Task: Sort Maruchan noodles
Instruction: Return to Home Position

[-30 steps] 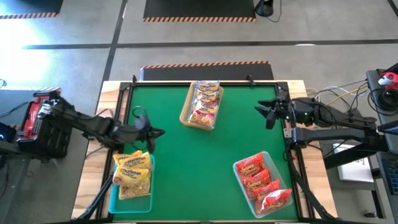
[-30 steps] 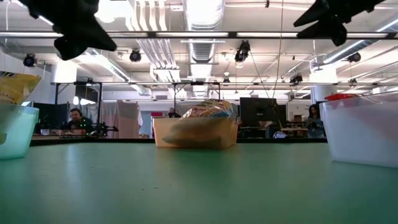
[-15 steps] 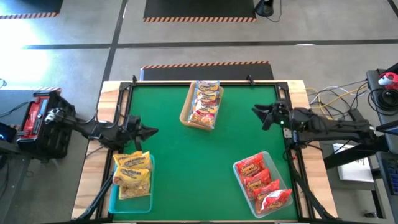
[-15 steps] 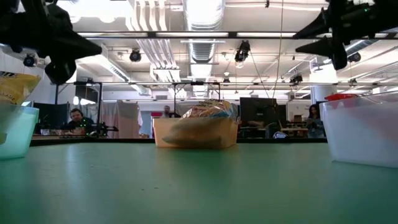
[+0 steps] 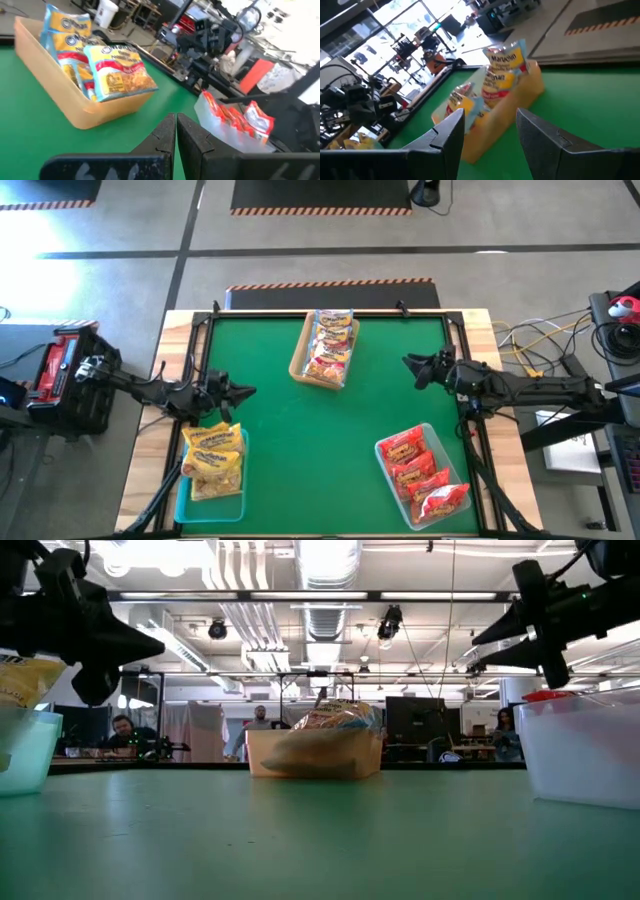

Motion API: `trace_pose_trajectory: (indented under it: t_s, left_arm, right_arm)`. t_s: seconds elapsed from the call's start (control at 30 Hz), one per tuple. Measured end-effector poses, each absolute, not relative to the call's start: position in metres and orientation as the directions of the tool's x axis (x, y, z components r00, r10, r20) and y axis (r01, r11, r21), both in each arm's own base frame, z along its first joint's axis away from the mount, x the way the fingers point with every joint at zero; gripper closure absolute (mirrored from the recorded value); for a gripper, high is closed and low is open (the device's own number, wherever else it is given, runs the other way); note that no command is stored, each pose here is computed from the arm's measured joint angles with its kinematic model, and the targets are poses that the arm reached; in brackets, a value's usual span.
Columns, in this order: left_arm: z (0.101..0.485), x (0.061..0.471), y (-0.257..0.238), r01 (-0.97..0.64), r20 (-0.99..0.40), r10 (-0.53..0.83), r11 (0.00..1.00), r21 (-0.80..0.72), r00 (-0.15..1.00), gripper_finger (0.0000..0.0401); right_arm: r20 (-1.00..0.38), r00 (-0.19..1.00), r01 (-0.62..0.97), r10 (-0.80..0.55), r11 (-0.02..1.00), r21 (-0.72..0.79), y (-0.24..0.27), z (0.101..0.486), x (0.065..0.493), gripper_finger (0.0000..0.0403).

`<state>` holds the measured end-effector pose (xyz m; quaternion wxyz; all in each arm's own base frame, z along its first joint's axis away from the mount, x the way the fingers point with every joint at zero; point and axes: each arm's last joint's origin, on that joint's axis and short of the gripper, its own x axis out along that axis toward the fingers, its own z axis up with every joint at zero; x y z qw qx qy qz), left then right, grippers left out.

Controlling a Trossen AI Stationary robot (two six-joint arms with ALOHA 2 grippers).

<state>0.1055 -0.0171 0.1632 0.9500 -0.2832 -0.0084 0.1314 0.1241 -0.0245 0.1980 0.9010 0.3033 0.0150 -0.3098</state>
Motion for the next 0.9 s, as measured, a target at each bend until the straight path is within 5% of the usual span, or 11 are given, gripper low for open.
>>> trace_pose_trajectory:
  t_s: [0.37, 0.9]
  left_arm:
    - [0.160, 0.103, -0.011, -0.452, -0.075, 0.480, 0.745, -0.490, 0.874, 0.0401]
    - [0.162, 0.103, -0.010, -0.453, -0.072, 0.483, 0.748, -0.485, 0.873, 0.0401]
  right_arm:
    - [-0.261, 0.800, 0.579, -0.541, 0.580, 0.573, -0.024, 0.185, 0.123, 0.0236]
    - [-0.226, 0.809, 0.561, -0.542, 0.599, 0.571, -0.024, 0.199, 0.124, 0.0236]
